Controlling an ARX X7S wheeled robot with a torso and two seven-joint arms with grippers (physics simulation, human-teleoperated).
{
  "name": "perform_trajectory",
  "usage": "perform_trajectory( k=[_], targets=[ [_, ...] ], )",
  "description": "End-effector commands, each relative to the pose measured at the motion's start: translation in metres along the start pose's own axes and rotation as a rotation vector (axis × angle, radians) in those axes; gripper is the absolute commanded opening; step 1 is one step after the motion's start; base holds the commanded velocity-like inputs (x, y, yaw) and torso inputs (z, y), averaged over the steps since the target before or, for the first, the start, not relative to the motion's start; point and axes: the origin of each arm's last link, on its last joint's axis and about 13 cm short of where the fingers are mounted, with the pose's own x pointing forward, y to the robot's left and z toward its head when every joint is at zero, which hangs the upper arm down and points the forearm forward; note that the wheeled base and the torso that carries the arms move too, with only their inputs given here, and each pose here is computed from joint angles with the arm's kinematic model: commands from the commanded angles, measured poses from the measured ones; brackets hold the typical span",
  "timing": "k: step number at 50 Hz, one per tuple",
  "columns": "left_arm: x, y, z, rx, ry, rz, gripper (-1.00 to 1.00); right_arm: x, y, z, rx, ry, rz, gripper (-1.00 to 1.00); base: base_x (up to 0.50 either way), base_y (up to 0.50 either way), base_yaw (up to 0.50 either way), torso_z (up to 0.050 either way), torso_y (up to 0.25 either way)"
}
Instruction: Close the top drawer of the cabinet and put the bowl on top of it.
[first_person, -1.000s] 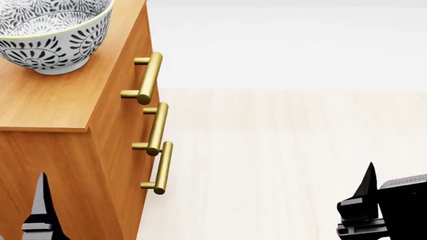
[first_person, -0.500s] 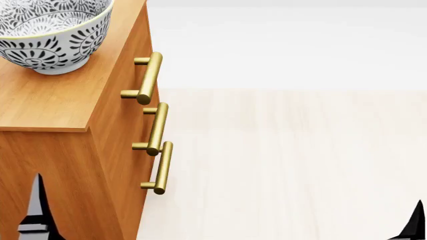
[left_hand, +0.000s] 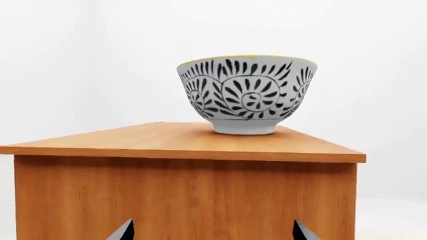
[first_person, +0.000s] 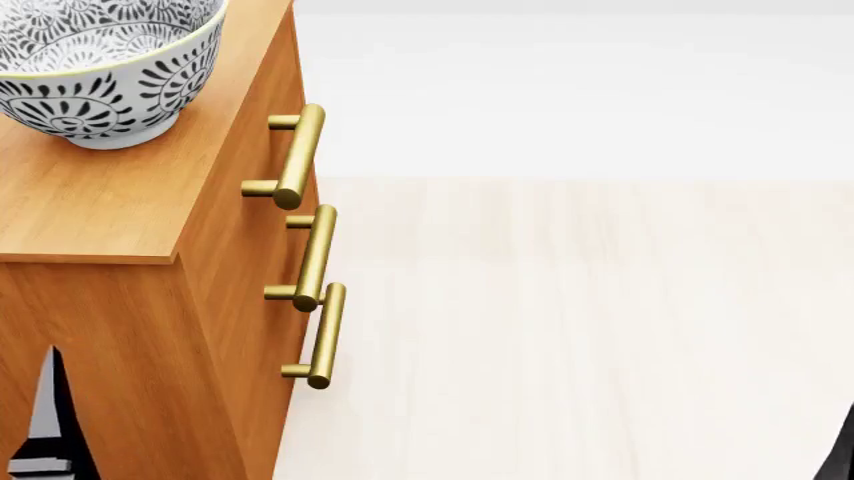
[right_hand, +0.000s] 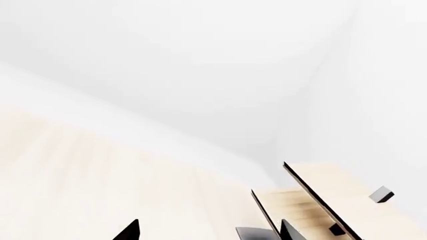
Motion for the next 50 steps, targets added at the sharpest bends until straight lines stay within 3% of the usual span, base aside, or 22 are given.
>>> perform_trajectory(
  k=[1, 17, 50],
  targets=[
    [-0.006, 0.003, 0.012, -0.007, -0.034, 0.007, 1.0, -0.009, 0.001, 0.014, 0.018, -0.077, -0.004, 1.0, 0.0, 0.0, 0.0, 0.0, 0.0],
    [-0.016, 0.005, 0.027, -0.001, -0.089, 0.02, 1.0, -0.027, 0.013, 0.037, 0.023, -0.215, -0.011, 1.0, 0.0, 0.0, 0.0, 0.0, 0.0],
    [-0.03, 0.008, 0.048, -0.016, -0.17, 0.021, 1.0, -0.046, 0.02, 0.053, 0.033, -0.307, -0.021, 1.0, 0.0, 0.0, 0.0, 0.0, 0.0]
  ],
)
